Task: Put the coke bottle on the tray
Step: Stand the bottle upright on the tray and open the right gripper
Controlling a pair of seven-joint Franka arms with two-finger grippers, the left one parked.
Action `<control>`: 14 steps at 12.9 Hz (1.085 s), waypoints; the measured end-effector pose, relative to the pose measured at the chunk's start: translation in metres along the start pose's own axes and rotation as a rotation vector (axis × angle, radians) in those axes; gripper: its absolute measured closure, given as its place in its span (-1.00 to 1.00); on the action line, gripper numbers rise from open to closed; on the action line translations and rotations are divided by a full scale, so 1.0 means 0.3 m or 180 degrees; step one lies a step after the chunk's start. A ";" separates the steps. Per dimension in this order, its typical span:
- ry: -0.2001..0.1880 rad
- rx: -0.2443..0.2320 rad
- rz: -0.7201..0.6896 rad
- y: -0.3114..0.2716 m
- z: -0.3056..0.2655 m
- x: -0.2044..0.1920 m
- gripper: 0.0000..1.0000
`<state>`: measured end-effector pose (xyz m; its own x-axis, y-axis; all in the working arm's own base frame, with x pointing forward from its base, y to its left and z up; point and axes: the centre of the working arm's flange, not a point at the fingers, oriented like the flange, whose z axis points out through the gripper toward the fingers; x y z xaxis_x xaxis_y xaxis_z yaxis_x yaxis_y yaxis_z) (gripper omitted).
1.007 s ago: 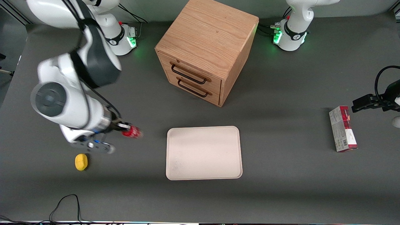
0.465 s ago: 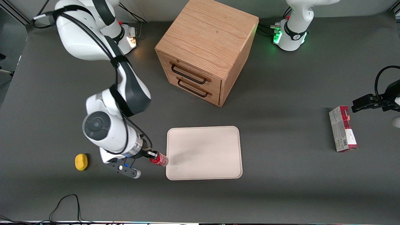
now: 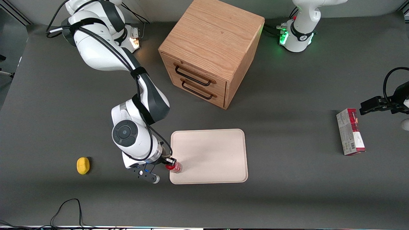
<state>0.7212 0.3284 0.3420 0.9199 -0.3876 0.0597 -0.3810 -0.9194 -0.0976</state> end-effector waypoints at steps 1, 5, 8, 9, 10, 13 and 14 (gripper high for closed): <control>0.0012 -0.0001 -0.0005 -0.001 0.003 0.002 0.37; 0.0063 0.0038 -0.0019 -0.014 0.025 0.000 0.37; 0.0068 0.0043 -0.0016 -0.015 0.026 0.001 0.37; 0.0072 0.0045 -0.0015 -0.015 0.025 0.001 0.27; 0.0088 0.0049 -0.0017 -0.016 0.020 0.003 0.07; 0.0123 0.0052 -0.0023 -0.018 0.008 0.007 -0.58; 0.0129 0.0055 -0.0023 -0.019 0.004 0.008 -0.81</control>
<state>0.7258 0.3329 0.3413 0.9180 -0.3836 0.1007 -0.3723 -0.9210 -0.1143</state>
